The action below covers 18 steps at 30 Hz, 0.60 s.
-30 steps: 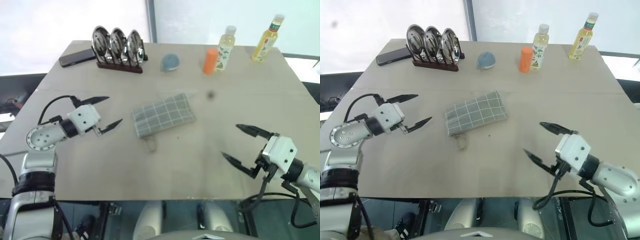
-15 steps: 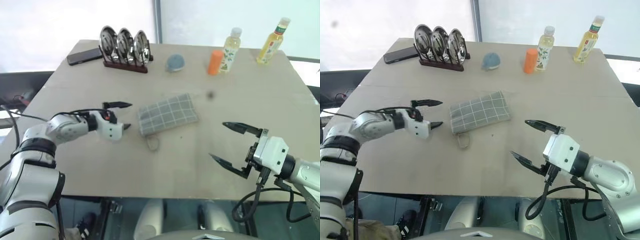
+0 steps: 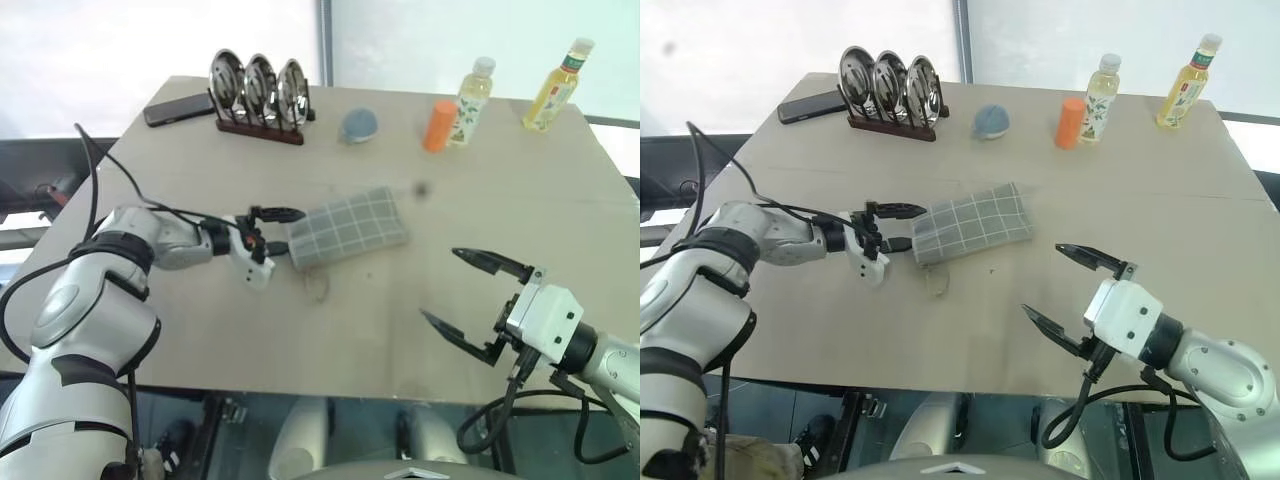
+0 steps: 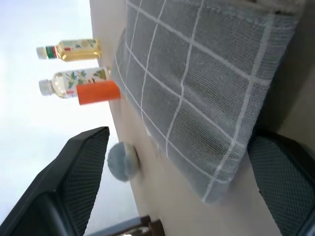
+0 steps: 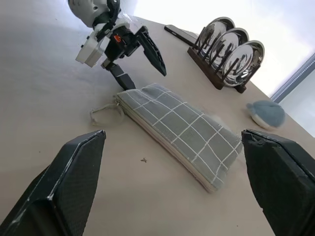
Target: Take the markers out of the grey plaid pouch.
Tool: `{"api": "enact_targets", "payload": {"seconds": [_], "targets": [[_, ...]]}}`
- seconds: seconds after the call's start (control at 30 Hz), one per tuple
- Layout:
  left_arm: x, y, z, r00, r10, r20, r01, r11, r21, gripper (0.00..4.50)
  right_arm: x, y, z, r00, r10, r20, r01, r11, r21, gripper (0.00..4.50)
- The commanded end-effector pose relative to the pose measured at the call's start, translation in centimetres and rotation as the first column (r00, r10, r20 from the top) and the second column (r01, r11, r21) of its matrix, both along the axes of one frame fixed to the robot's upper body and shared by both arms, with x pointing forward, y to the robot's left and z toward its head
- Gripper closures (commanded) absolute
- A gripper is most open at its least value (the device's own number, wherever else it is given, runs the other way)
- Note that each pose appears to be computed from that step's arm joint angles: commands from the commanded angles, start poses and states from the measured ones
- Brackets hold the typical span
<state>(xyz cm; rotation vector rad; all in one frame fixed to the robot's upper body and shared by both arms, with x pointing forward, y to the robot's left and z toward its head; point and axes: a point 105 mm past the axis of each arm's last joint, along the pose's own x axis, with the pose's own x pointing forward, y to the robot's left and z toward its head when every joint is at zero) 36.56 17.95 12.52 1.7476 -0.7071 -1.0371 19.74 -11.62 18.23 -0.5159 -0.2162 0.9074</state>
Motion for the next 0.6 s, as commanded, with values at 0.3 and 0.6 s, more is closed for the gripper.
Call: {"api": "enact_targets", "payload": {"seconds": [0.3,0.6], "targets": [[-0.1,-2.6,-1.1,0.997,-0.074,-0.018,0.073,0.996,-0.042,0.51,-0.5,0.1,0.8,0.999,-0.033,0.041,0.033,0.999,0.002,0.0],[-0.4,-3.9,-1.2,0.995,-0.062,-0.083,0.049,0.988,-0.146,4.46,-0.2,0.1,0.5,0.999,-0.041,0.036,0.041,0.999,-0.001,0.0]]}}
